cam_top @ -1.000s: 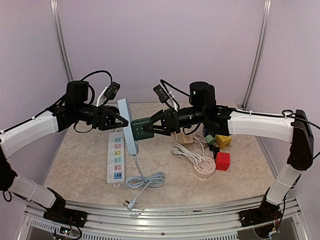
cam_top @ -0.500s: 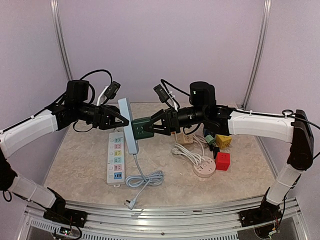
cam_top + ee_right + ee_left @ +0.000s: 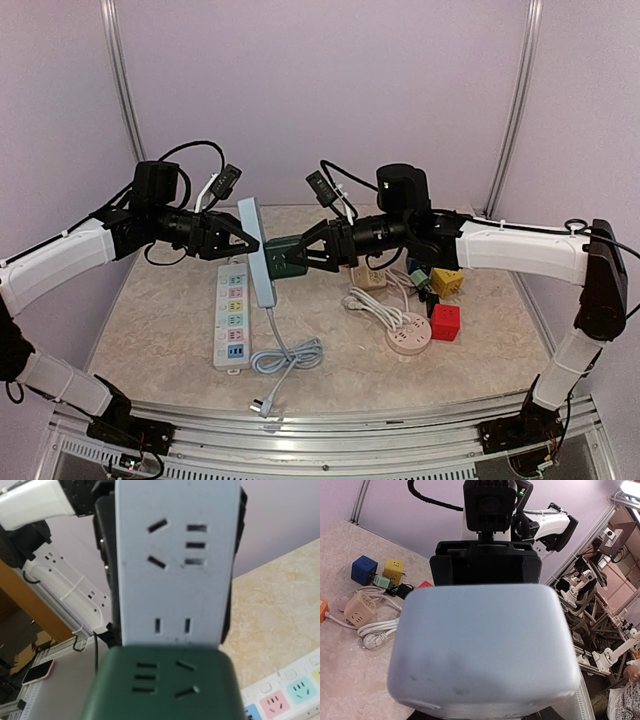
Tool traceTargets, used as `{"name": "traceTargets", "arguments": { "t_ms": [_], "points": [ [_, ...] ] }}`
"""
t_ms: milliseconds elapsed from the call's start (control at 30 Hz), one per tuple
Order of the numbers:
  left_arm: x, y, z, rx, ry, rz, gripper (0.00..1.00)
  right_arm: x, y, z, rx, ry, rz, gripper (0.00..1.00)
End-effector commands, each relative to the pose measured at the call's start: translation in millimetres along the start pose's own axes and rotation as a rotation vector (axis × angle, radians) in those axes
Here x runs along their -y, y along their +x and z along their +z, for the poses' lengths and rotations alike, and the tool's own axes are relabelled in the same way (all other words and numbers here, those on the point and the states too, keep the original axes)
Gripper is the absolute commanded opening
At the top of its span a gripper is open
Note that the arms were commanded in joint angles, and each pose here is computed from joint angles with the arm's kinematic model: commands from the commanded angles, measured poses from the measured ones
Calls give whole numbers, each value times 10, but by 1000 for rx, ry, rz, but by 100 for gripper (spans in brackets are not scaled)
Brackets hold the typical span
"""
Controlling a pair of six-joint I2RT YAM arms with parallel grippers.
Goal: Pull the plug off the socket
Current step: Remove the plug from the socket.
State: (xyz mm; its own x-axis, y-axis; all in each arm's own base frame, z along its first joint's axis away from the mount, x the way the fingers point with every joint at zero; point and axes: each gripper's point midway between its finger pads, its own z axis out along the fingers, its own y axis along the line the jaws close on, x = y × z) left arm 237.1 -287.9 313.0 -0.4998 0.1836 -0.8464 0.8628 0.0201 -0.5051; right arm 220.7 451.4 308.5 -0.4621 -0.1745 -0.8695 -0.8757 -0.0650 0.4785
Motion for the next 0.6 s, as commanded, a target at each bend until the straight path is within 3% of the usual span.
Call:
{"name": "traceTargets", "arguments": {
  "t_ms": [0, 567],
  "points": [
    [15, -175, -71, 26, -17, 26, 0, -174, -188, -65, 25, -2, -58, 0],
    [348, -104, -18, -16, 156, 59, 0, -449, -192, -99, 32, -155, -70, 0]
  ]
}}
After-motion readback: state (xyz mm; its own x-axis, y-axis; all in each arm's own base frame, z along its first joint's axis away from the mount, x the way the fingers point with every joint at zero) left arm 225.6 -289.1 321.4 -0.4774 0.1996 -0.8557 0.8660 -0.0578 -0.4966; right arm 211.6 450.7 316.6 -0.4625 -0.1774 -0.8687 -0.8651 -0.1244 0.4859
